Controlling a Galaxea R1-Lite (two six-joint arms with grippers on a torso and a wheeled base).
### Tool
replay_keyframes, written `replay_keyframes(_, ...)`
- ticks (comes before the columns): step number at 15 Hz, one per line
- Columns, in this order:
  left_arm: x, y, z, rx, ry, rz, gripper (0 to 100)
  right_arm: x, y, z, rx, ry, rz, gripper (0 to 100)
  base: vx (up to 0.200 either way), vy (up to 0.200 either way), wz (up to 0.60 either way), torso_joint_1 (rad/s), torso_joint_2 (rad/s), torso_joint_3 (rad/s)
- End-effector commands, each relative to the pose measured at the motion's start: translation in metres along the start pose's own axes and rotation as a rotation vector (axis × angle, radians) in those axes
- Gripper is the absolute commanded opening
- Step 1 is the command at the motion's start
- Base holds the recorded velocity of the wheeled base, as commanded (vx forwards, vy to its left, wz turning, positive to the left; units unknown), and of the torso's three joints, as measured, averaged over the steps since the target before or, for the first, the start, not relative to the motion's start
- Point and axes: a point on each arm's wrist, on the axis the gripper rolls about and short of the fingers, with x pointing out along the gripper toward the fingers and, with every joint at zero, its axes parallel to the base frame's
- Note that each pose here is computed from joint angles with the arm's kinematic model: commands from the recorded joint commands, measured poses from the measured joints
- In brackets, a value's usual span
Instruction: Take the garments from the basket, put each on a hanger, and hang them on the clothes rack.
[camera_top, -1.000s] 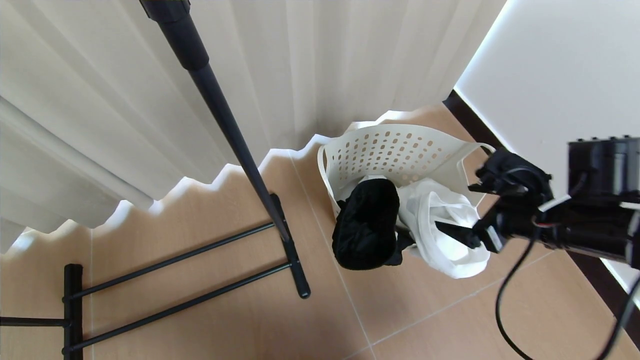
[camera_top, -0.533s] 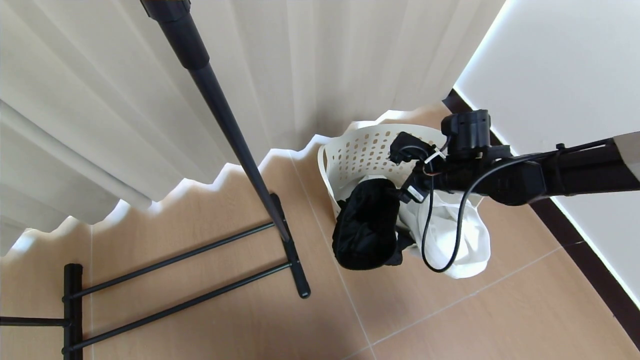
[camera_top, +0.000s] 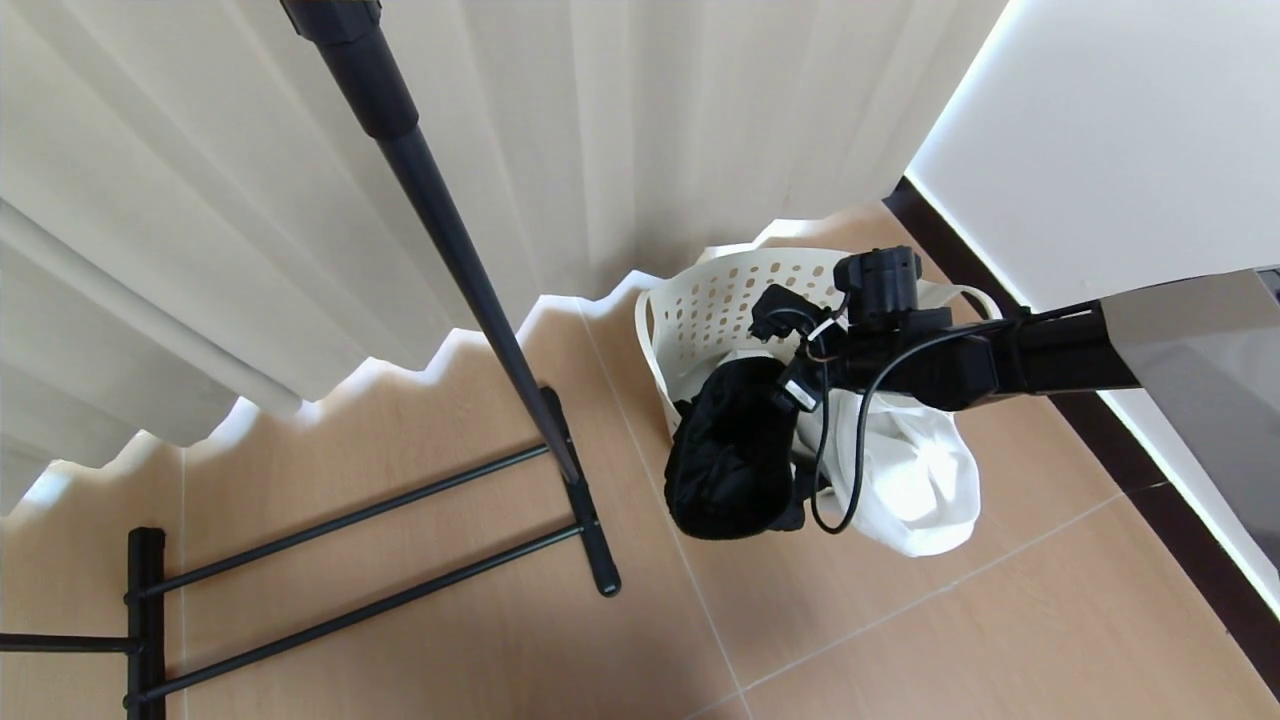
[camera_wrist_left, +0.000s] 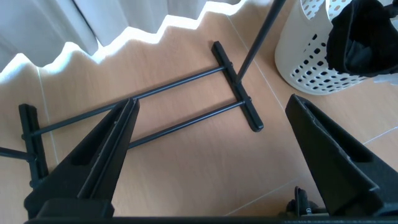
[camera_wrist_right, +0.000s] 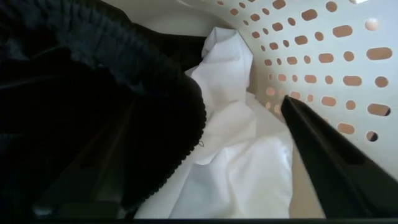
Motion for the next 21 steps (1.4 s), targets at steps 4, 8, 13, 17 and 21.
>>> replay_keyframes(4, 0.0, 0.0, 0.0, 0.0, 0.0, 0.0, 100, 0.0, -0.003, 0.005, 0.06, -0.017, -0.011, 0, 0.0, 0.0, 0.0, 0.0, 0.0, 0.0)
replay_keyframes(8, 0.0, 0.0, 0.0, 0.0, 0.0, 0.0, 100, -0.085, -0.008, 0.034, 0.303, -0.111, -0.004, 0, 0.0, 0.0, 0.0, 0.0, 0.0, 0.0)
replay_keyframes(13, 0.0, 0.0, 0.0, 0.003, 0.0, -0.001, 100, -0.236, 0.022, 0.052, 0.541, -0.316, 0.129, 0, 0.0, 0.0, 0.0, 0.0, 0.0, 0.0)
replay_keyframes(17, 0.0, 0.0, 0.0, 0.004, 0.0, -0.001, 100, -0.315, 0.046, 0.037, 0.664, -0.432, 0.279, 0, 0.0, 0.0, 0.0, 0.0, 0.0, 0.0)
replay_keyframes(21, 0.0, 0.0, 0.0, 0.004, 0.0, -0.001, 100, -0.328, 0.055, 0.012, 0.683, -0.531, 0.313, 0, 0.0, 0.0, 0.0, 0.0, 0.0, 0.0)
